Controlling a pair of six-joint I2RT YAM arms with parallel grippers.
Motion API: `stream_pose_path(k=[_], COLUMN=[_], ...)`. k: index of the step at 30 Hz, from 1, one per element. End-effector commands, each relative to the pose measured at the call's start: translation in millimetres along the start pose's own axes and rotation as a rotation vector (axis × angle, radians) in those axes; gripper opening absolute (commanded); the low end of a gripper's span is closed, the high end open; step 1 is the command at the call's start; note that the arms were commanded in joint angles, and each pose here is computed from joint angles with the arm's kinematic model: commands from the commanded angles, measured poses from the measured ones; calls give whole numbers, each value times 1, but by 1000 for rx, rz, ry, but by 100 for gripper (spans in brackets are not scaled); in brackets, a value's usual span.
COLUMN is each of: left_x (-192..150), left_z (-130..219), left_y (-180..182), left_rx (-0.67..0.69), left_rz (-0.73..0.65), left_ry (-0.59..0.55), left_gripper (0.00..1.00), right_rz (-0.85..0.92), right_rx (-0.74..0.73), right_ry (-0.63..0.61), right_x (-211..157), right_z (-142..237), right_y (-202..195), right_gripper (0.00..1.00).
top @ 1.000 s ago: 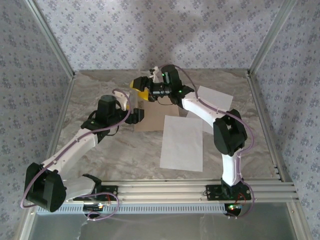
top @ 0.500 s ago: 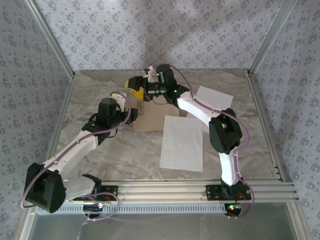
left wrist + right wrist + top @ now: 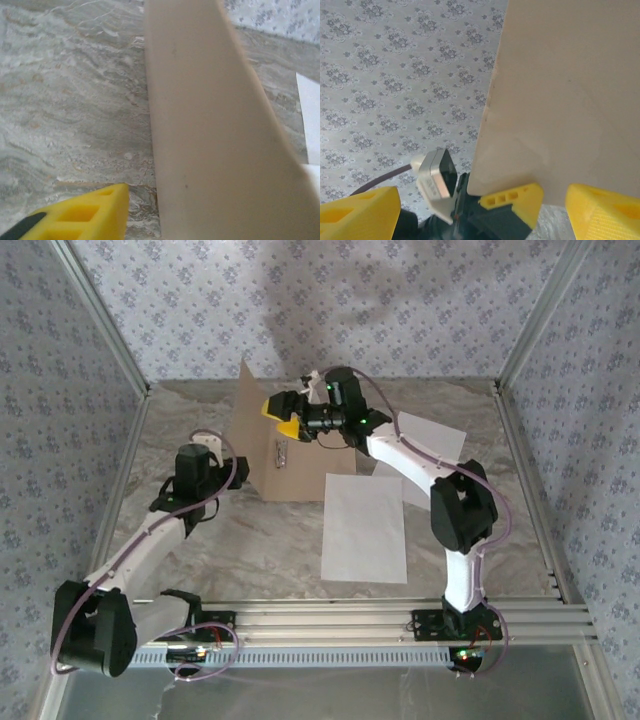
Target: Put the files into the folder
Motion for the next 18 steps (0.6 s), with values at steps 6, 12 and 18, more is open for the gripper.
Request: stream_pose_path(k=[6, 12, 18], left_x=[11, 19, 24], left_z=[10, 21, 37], left_y=[26, 44, 65], left_rx=[47, 116, 221], left_rz=[113, 149, 189], left_ry=[-61, -82, -126], left_gripper=[73, 76, 83], right_rz=[30, 6, -17], right_rx=[-7, -28, -43], right_ry=[-25, -31, -29], right_x=[0, -2, -6], right_z=[34, 43, 47], right_y=[1, -14, -25], right_gripper=[88, 88, 88])
Point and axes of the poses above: each hand's point on the last joint's axis, 136 mm out from that joint toward the fingers, its own z axis back along the fingers, its own y axis along the line the jaws close on, x = y × z, the point moved 3 cm from there along z, back along the fingers, and after that the axes turned 15 degrees about z, right-handed, at the moved point
